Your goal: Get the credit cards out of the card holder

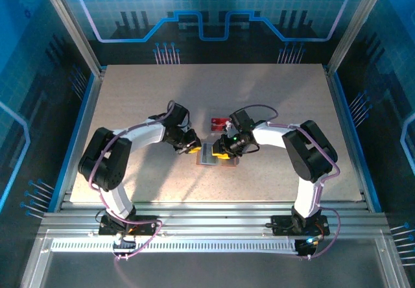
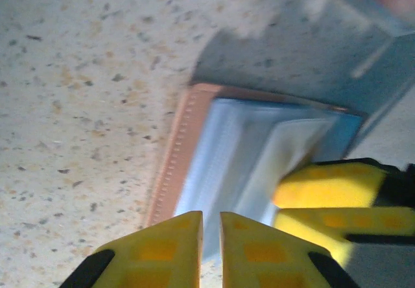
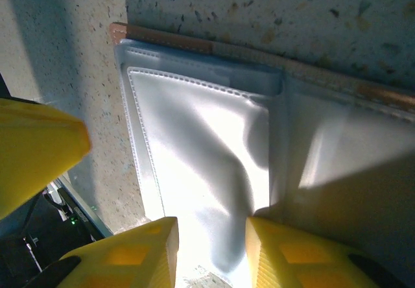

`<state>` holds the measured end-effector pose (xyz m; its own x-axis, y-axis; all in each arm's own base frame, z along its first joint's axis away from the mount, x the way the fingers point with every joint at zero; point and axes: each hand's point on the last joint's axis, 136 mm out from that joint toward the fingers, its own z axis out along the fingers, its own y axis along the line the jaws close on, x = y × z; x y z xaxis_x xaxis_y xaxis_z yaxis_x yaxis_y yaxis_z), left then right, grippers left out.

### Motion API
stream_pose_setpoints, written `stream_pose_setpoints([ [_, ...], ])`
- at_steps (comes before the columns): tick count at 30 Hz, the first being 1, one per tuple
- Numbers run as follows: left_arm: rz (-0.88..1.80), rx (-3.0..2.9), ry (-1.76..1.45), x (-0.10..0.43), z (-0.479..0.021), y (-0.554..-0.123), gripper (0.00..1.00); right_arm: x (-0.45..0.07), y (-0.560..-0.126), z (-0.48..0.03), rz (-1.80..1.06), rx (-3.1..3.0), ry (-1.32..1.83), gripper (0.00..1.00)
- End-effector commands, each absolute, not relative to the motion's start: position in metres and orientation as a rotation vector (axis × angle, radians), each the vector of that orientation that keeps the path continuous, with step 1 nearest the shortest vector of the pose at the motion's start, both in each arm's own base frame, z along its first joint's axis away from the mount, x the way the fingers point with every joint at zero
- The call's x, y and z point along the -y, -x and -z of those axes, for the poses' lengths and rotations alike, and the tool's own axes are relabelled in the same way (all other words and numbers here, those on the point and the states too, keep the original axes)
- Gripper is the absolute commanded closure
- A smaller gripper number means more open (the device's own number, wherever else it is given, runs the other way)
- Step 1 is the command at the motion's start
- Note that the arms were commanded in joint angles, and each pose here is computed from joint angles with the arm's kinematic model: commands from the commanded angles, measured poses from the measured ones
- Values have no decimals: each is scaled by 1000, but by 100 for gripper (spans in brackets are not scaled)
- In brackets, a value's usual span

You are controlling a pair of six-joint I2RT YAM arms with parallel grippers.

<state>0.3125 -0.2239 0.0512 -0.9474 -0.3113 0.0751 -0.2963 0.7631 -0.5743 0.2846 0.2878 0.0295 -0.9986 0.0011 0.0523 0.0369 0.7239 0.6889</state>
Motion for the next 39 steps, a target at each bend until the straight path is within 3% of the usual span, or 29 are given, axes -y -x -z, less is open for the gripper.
stream_pose_setpoints([
  [1, 1016, -2861, 503, 230, -74, -321, 82, -285, -285, -34, 1176, 2863, 49, 67],
  [6, 1151, -2879, 521, 250, -64, -318, 78, -285, -285, -34, 1188, 2860, 62, 67],
  [26, 1111, -2972, 534, 260, -31, -308, 72, -284, -283, -32, 1194, 2850, 82, 67],
  [39, 1139, -2966, 527, 263, -33, -307, 85, -287, -283, -36, 1232, 2840, 80, 69],
])
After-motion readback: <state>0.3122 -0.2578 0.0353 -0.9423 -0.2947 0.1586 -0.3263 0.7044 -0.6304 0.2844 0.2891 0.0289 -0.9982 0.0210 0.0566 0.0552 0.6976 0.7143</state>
